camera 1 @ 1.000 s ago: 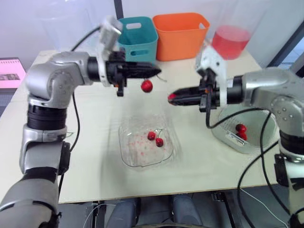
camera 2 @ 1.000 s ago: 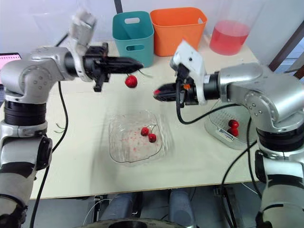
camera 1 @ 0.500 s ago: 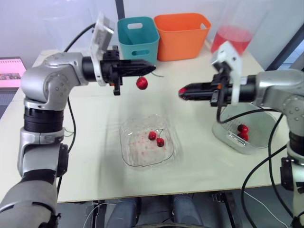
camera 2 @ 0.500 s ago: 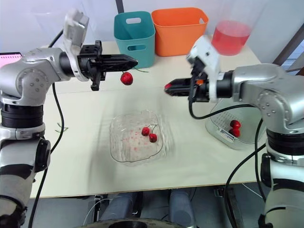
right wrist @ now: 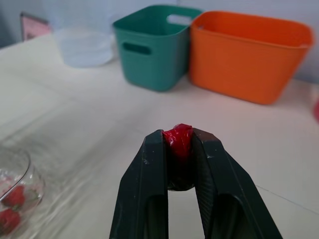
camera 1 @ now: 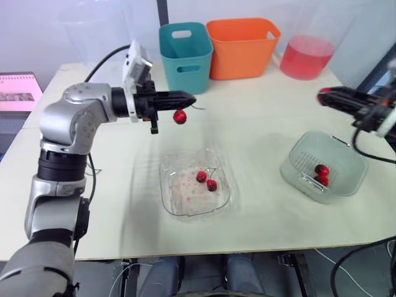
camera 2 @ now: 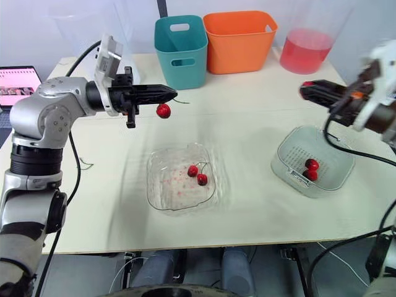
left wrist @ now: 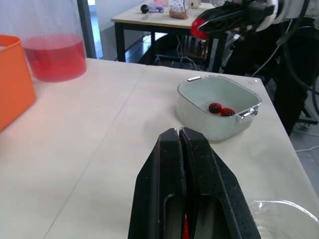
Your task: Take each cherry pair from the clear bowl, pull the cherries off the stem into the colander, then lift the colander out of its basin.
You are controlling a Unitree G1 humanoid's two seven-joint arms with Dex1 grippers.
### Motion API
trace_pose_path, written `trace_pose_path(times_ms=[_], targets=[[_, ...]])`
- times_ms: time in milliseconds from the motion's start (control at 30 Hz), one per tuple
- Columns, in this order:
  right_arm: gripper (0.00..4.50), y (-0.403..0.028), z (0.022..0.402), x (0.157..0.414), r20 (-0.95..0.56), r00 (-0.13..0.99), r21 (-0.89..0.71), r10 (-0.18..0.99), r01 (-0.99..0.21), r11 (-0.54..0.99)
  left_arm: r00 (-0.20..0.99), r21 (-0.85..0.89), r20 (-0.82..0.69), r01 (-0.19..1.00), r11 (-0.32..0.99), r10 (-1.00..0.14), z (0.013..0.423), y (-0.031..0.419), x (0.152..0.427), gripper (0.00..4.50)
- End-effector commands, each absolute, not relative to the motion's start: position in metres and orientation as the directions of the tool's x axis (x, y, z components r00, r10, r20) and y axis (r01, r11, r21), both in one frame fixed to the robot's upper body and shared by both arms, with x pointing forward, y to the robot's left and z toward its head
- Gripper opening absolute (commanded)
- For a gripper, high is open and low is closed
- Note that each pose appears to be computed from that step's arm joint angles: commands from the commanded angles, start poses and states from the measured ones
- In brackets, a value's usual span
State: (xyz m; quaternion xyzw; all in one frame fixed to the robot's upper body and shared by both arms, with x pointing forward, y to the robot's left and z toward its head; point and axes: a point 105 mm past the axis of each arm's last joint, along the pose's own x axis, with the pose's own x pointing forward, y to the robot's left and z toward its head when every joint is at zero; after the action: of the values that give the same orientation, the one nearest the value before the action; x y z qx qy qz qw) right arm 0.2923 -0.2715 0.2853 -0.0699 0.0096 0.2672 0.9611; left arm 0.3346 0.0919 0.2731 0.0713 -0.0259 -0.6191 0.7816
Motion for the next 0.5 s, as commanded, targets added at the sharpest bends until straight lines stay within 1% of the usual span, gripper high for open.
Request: trace_pose_path(times_ms=[33,233,300,500], targets=[[0.29,-0.288,0.295,0.276,-0.031,0.878,-0.15,0.477,-0.476,0.866,0.236,0.18,-0.03,0.957,0.227,-0.971,0.281,0.094,0.33,0.0],[0.29,-0.311,0.276,0.269,-0.103,0.9,-0.14,0.423,-0.435,0.89,0.236,0.181,-0.046,0.958,0.224,-0.971,0.277,0.094,0.33,0.0],[0.29,-0.316,0.268,0.268,-0.145,0.895,-0.142,0.421,-0.44,0.887,0.232,0.201,-0.081,0.956,0.212,-0.969,0.271,0.094,0.329,0.0],[0.29,-0.326,0.244,0.272,-0.253,0.883,-0.192,0.394,-0.445,0.875,0.226,0.198,-0.099,0.959,0.204,-0.969,0.268,0.096,0.328,0.0]])
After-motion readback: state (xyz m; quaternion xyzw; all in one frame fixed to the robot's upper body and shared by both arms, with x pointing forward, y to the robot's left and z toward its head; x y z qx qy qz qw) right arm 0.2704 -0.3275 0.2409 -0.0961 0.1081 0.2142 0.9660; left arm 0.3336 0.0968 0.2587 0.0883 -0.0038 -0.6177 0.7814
